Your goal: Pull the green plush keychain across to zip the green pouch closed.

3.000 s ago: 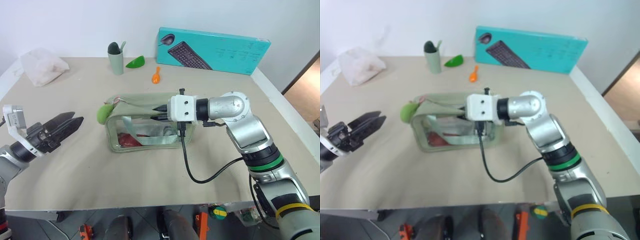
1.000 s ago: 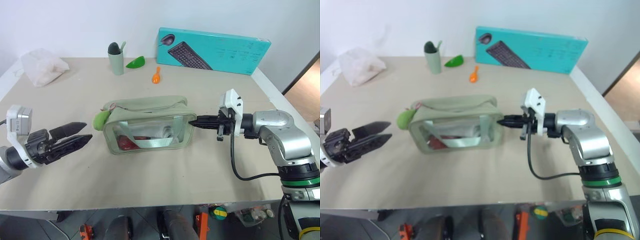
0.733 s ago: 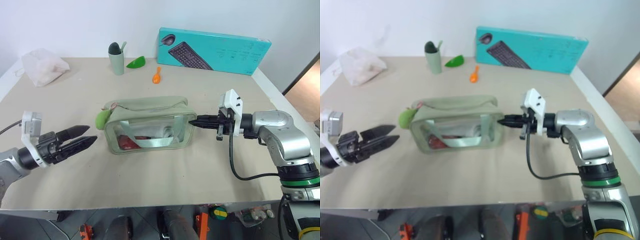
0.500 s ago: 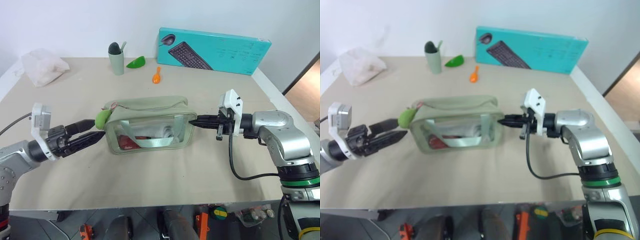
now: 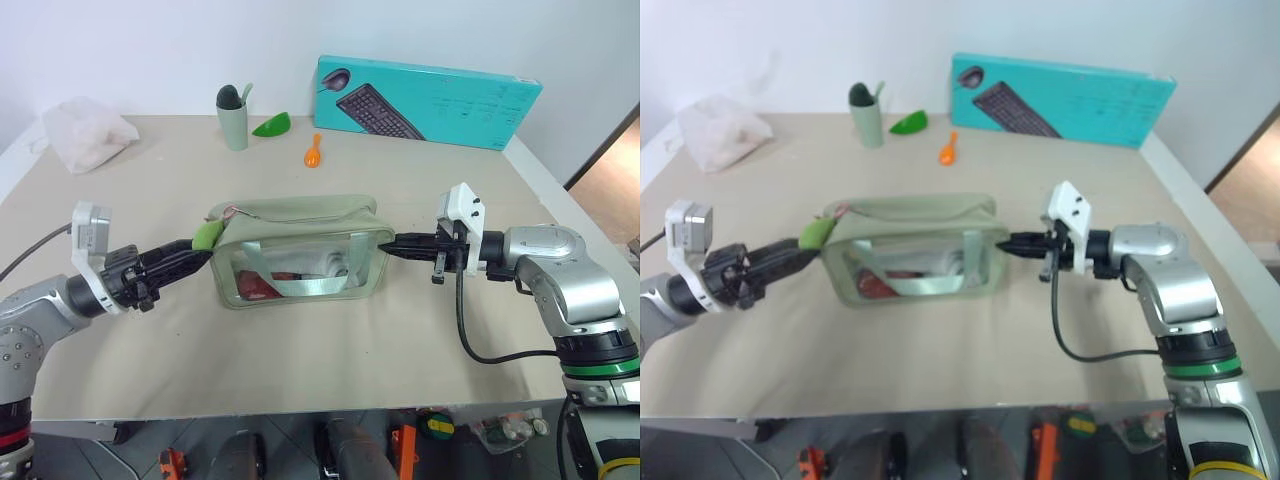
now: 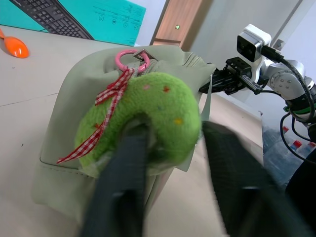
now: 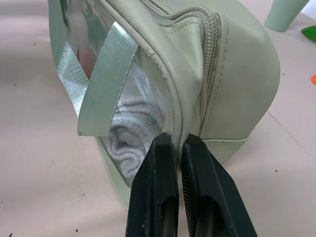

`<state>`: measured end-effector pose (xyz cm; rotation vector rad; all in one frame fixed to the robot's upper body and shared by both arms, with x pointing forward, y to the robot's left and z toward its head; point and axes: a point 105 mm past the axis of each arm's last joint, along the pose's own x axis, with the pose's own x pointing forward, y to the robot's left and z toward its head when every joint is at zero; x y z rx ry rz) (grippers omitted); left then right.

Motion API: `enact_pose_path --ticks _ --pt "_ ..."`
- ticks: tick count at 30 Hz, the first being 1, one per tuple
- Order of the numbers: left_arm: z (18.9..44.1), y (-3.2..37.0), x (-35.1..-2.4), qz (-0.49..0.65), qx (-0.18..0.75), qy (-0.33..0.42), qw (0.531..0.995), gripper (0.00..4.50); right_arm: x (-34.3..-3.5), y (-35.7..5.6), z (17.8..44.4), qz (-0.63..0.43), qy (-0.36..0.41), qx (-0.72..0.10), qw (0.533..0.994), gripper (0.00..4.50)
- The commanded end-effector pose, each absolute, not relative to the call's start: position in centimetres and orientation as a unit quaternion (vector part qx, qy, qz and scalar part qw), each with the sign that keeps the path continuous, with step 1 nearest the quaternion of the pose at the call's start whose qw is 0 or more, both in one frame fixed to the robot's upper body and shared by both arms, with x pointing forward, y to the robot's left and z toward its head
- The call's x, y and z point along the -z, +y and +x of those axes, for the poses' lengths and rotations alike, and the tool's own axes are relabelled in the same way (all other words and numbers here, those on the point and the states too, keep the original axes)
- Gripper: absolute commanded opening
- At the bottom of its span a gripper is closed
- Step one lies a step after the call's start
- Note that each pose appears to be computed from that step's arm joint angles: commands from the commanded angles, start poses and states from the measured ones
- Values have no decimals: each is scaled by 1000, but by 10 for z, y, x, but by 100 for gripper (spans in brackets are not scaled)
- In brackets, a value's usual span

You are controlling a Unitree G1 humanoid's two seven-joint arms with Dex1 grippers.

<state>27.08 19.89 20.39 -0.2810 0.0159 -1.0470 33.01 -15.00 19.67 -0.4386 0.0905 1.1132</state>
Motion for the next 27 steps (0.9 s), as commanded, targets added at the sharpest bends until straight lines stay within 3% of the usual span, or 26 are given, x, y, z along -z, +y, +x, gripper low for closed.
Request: enact_pose_path --ticks 1,2,6,12,15,27 --pt "268 194 -212 -132 513 -8 848 28 -205 -154 331 -222 30 -512 829 0" --pt "268 193 -213 -132 513 -9 848 4 -205 -154 331 -222 30 -512 829 0" --pt "272 195 -217 -121 500 -24 857 4 -204 -155 332 -223 31 -513 828 0" --pt "279 196 -273 -164 508 -126 836 4 -202 -155 333 -225 33 -514 827 0" --pt "280 182 -286 -159 537 -137 817 4 -202 -153 334 -228 33 -514 826 0" --pt "304 120 -241 -48 599 -18 799 4 -204 -154 332 -229 26 -506 831 0"
